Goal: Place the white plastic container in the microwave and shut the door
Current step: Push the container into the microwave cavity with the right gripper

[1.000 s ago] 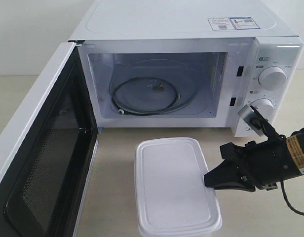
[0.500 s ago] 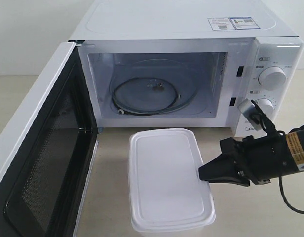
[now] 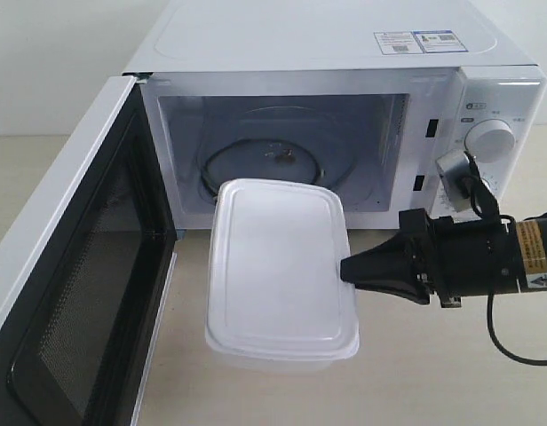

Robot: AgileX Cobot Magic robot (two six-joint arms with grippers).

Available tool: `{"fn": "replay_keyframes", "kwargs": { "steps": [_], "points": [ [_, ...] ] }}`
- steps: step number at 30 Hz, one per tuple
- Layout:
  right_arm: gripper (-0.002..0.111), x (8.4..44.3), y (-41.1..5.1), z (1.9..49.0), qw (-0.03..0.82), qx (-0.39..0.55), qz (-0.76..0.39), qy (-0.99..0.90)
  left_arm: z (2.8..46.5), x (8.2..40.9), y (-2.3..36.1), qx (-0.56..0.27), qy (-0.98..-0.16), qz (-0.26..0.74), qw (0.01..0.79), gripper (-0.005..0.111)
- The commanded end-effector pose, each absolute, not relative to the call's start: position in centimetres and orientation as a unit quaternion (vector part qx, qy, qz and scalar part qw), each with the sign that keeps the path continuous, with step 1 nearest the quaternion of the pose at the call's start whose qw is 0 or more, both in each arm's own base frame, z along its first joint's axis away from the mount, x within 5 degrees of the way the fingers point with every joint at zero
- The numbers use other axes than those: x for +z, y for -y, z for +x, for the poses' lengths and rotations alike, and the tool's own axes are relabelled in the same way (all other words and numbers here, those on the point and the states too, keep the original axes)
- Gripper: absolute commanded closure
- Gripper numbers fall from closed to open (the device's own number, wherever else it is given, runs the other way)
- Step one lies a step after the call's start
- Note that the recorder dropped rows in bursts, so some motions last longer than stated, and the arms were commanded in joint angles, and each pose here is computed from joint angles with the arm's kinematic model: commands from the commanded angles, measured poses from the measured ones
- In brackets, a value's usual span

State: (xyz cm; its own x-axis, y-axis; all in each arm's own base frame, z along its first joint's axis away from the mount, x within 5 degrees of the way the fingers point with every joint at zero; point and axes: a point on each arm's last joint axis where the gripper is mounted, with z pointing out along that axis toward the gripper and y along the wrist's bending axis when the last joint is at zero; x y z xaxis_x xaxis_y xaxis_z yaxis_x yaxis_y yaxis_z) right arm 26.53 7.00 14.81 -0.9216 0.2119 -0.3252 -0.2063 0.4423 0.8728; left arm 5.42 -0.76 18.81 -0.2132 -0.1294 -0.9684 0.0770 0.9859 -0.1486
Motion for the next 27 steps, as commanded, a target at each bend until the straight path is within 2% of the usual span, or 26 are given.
{"fn": "replay_keyframes", "kwargs": {
  "steps": [1, 12, 20, 27],
  "points": [
    [0.108, 15.4, -7.1, 26.9, 0.225, 0.546, 0.017, -0.807, 5.4, 18.7, 0.8, -0.084, -0.774, -0.02, 0.627, 0.102],
    [0.108, 15.2, -9.6, 27.2, 0.252, 0.525, 0.01, -0.813, 5.4, 18.7, 0.8, -0.084, -0.774, -0.02, 0.627, 0.102],
    [0.108, 14.5, -11.2, 27.0, 0.344, 0.505, 0.171, -0.773, 5.4, 18.7, 0.8, -0.084, -0.774, -0.02, 0.627, 0.102],
    [0.108, 14.6, -13.9, 26.5, 0.411, 0.457, 0.269, -0.741, 5.4, 18.7, 0.8, -0.084, -0.774, -0.02, 0.627, 0.102]
  ]
}}
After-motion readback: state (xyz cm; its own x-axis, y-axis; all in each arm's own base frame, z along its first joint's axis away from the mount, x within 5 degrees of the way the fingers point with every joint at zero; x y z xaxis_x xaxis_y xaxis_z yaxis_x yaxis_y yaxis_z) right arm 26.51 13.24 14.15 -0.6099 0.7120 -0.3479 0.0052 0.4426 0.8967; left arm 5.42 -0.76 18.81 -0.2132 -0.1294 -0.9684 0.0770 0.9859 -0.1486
